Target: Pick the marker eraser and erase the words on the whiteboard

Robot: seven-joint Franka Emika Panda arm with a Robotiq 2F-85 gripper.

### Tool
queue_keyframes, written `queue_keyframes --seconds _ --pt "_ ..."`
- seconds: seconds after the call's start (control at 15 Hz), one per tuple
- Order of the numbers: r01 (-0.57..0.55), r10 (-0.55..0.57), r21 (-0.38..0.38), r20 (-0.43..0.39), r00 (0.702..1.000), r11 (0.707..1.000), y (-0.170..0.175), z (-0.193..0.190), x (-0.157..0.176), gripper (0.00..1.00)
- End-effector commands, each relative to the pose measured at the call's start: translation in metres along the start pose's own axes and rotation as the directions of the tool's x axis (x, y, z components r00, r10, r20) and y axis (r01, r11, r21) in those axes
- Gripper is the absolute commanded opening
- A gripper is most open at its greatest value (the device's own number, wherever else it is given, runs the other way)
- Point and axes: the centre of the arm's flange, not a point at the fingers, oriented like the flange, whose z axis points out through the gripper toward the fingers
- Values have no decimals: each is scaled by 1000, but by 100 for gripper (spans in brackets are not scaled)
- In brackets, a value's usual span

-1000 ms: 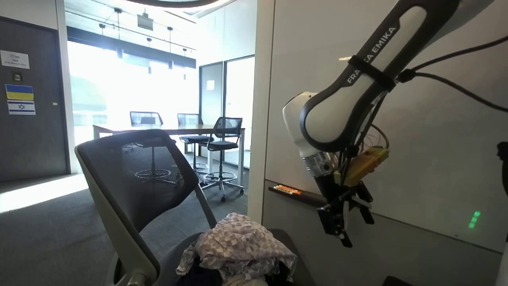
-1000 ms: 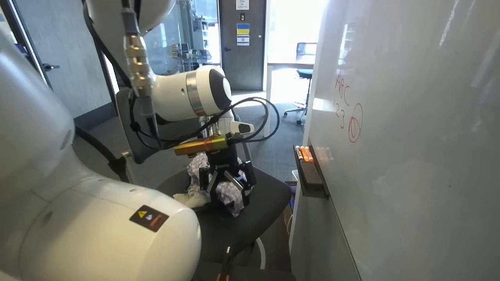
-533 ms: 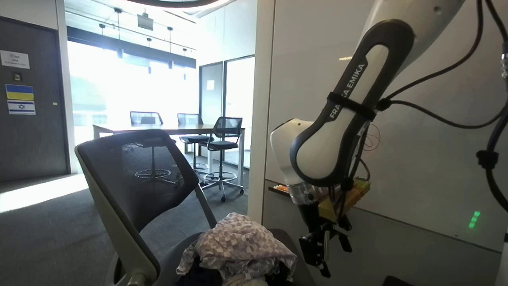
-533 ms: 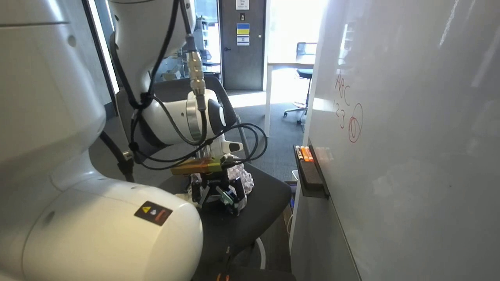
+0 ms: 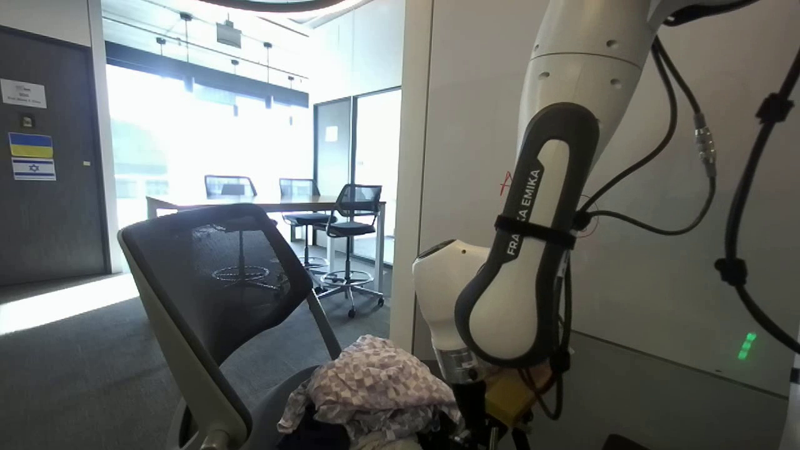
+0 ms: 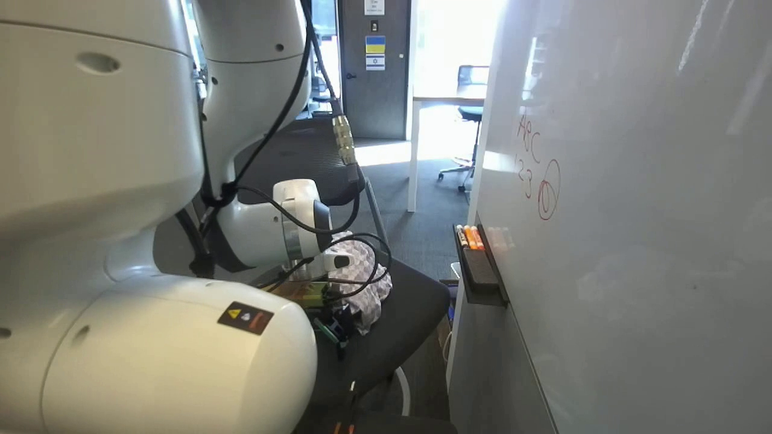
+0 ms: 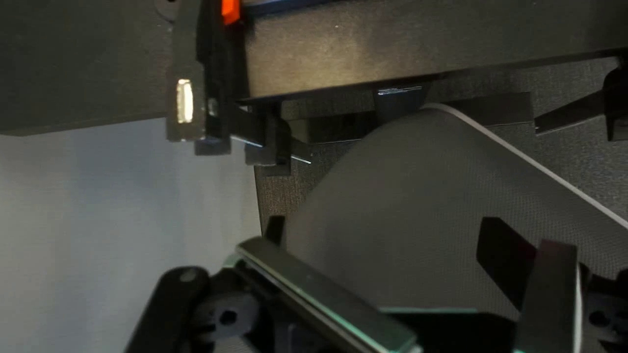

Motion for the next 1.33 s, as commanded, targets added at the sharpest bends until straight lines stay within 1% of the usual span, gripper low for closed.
queue_keyframes --seconds 0.0,0.13,0.4,0.6,0.8,1.0,1.13,1.27 --pt "9 -10 -17 -67 998 1000 -35 16 1 100" --pt "11 -13 -25 -111 994 1000 -50 13 6 100" --pt "-70 71 9 -188 980 997 -65 -3 32 100" --pt "-125 129 32 -217 967 992 -69 -16 50 100" --pt "-158 167 56 -229 959 986 -75 -32 60 100" --pt "-190 205 93 -206 957 977 -83 -42 65 100" --pt "-191 214 128 -204 955 973 -89 -48 65 100" --pt "-175 201 137 -210 957 975 -89 -45 69 100"
